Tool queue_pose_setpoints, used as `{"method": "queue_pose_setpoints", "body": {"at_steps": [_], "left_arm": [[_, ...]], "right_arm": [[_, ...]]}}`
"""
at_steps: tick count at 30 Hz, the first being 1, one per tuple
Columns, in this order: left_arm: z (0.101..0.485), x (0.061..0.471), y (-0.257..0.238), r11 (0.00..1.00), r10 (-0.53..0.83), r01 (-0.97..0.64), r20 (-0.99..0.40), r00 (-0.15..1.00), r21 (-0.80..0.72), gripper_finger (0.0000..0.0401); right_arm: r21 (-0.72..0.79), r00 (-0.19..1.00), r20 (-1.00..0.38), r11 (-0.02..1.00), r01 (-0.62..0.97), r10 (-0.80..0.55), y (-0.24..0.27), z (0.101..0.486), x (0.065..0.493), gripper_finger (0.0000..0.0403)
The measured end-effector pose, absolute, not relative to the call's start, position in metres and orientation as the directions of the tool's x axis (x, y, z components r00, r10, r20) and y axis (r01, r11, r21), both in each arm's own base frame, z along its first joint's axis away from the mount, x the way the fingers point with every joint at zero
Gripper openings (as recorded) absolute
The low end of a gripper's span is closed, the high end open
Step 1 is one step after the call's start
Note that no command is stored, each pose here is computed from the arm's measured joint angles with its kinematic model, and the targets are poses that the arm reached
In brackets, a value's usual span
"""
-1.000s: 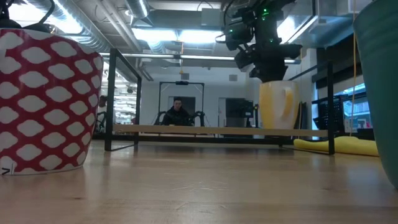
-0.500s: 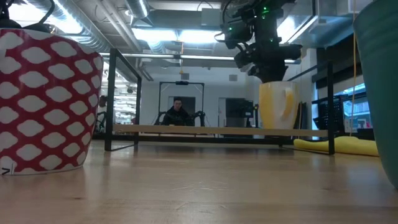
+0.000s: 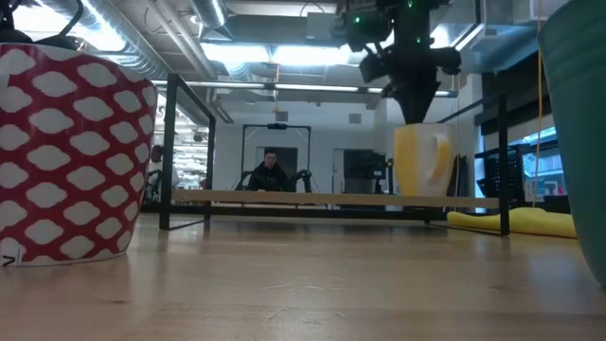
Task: Stack small to large cups/mugs on shelf
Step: Put the yellow cup on the shelf
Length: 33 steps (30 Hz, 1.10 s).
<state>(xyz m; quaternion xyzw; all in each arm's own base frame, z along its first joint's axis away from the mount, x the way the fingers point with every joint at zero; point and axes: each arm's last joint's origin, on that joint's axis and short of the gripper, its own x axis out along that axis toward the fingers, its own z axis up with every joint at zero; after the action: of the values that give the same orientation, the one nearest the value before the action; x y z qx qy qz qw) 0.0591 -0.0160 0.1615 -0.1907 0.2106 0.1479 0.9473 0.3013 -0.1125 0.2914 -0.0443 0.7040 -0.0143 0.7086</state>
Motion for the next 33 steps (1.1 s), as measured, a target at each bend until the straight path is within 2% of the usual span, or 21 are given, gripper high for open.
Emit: {"method": "queue_pose_setpoints", "body": {"at_steps": [8,11,13,16,21,33], "left_arm": [[0.162,0.059,-0.016,0.884,0.200,-0.360,-0.455,0.868,-0.299,0.0098],[0.161,0.059,-0.016,0.884,0.200,-0.361,-0.455,0.868,-0.299,0.0099],[0.162,0.059,-0.016,0.884,0.200,-0.361,-0.455,0.868,-0.299,0.0098],[0.161,0.059,-0.016,0.884,0.200,-0.361,-0.456,0.867,-0.299,0.0098],[0.162,0.059,-0.016,0.884,0.200,-0.360,-0.455,0.868,-0.299,0.0098],[0.161,0.059,-0.016,0.884,0.199,-0.360,-0.456,0.868,-0.299,0.0098]], "right_arm": [[-0.105,0.070,-0.992,0.994,0.004,-0.105,-0.109,0.310,0.303,0.0128],[-0.137,0.141,-0.981,0.990,-0.004,-0.136,-0.098,0.317,0.313,0.0134],[-0.143,0.198,-0.971,0.990,-0.015,-0.137,-0.087,0.323,0.321,0.0124],[-0.138,0.253,-0.959,0.990,-0.024,-0.127,-0.076,0.326,0.332,0.0086],[-0.100,0.193,-0.976,0.995,0.020,-0.102,-0.076,0.313,0.339,0.0010],[-0.078,0.086,-0.993,0.996,0.034,-0.080,-0.079,0.287,0.350,0.0007]]}}
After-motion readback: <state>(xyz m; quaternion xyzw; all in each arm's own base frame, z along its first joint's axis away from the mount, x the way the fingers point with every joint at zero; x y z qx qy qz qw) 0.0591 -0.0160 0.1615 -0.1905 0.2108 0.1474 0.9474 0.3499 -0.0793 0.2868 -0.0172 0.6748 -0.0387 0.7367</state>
